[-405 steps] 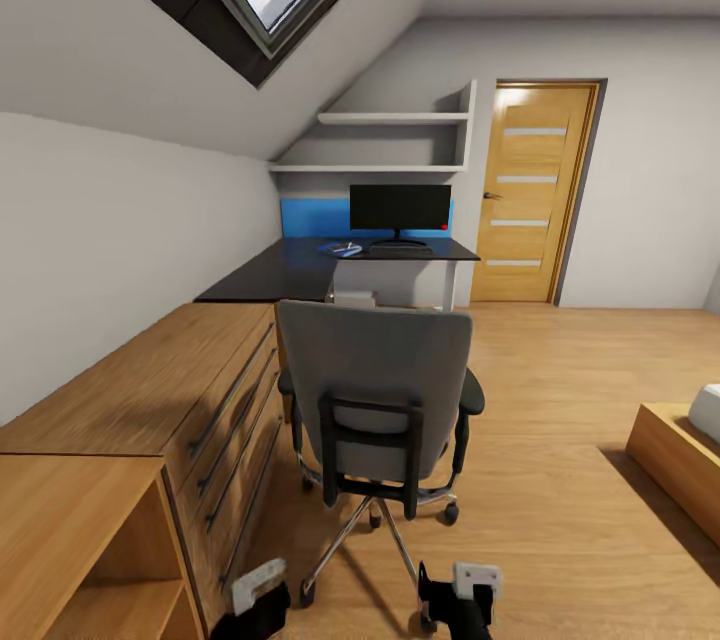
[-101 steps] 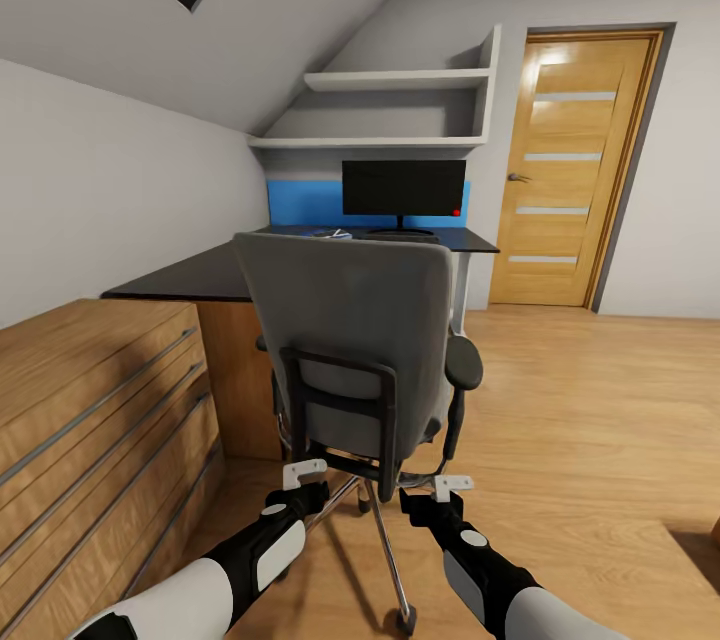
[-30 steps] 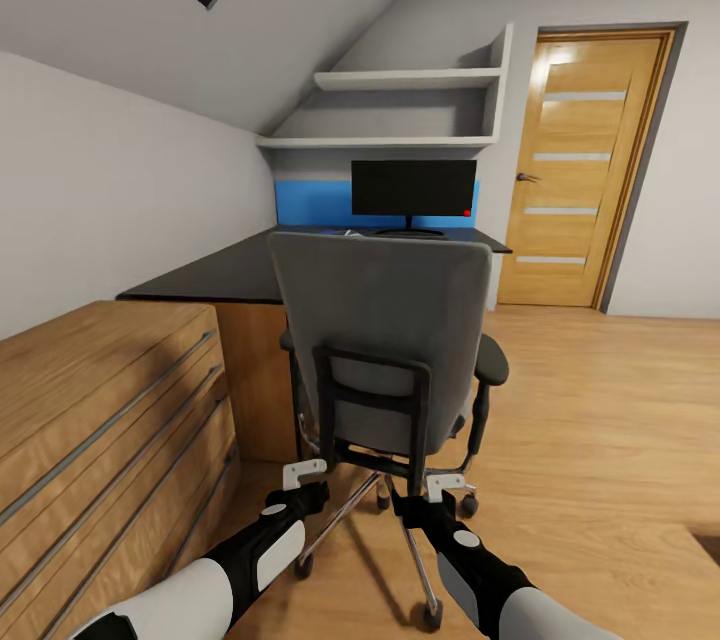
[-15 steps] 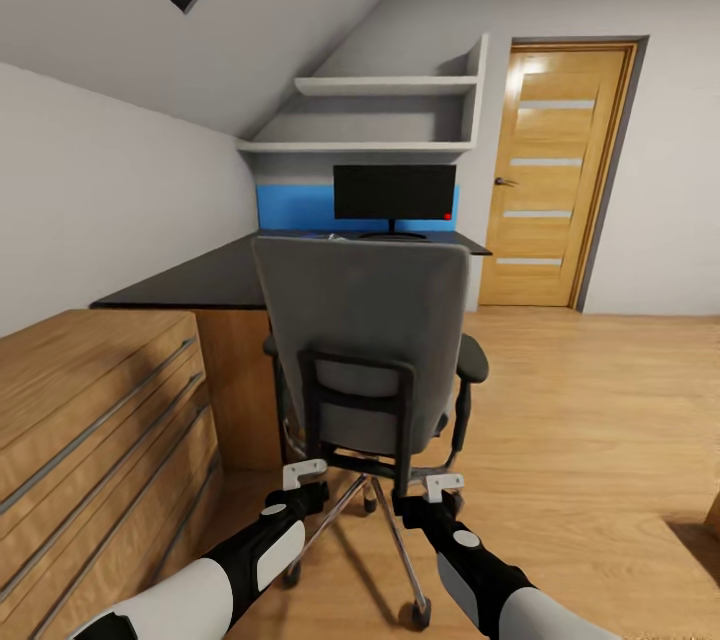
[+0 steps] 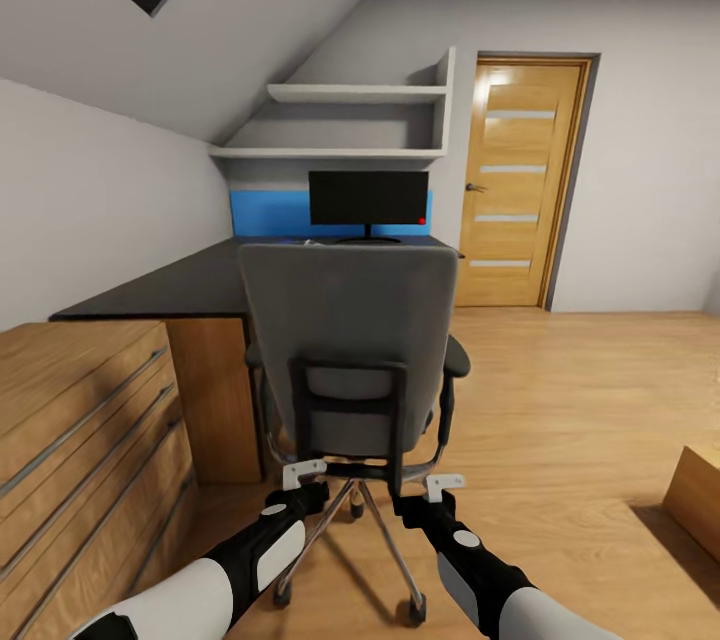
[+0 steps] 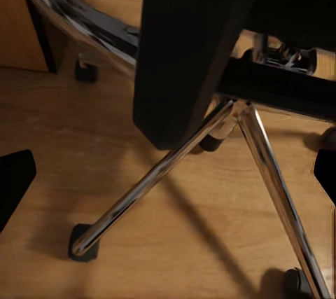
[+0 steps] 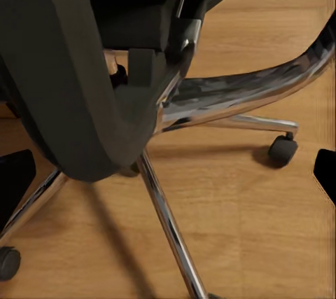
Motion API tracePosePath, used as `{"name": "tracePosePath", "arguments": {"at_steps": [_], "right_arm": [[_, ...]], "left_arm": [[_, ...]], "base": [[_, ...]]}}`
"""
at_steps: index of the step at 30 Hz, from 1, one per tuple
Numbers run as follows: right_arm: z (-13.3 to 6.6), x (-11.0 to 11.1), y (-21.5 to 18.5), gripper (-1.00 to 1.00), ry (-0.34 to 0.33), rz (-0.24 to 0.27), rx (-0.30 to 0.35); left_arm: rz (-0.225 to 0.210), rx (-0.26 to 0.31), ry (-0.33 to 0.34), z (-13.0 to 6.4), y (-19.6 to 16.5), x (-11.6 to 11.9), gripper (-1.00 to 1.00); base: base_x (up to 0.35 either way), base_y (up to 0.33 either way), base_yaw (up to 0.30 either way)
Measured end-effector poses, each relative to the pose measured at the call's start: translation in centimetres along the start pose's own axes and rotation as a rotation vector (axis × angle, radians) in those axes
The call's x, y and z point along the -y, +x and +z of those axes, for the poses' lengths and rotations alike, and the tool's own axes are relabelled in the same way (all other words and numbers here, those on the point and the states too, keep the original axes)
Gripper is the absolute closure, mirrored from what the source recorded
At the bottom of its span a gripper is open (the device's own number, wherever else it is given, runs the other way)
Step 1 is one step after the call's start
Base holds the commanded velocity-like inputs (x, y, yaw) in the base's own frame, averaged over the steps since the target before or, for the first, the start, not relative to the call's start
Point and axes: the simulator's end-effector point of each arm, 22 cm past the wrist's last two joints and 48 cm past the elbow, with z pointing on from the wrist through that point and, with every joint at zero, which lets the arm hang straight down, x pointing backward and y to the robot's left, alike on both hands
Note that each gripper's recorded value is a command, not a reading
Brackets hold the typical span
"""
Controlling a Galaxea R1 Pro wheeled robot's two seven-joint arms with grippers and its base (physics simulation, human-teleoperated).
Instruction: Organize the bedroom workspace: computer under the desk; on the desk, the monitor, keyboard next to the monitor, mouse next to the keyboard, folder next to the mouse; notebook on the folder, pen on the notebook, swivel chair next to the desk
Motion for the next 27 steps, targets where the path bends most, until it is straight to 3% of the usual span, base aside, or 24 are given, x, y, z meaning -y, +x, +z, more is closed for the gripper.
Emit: {"name": "tracePosePath", "arguments": {"at_steps": [12, 27], "right_arm": [[-0.12, -0.01, -0.38, -1.0, 0.001, 0.0, 0.007], [-0.15, 0.02, -0.41, -1.0, 0.002, 0.0, 0.007]], "left_arm": [[0.0, 0.008, 0.002, -0.19, -0.38, 0.09, -1.0], [-0.001, 0.009, 0.001, -0.21, -0.42, 0.05, -1.0]], "base": [[0.017, 0.0, -0.074], [0.305, 0.0, -0.001]]}}
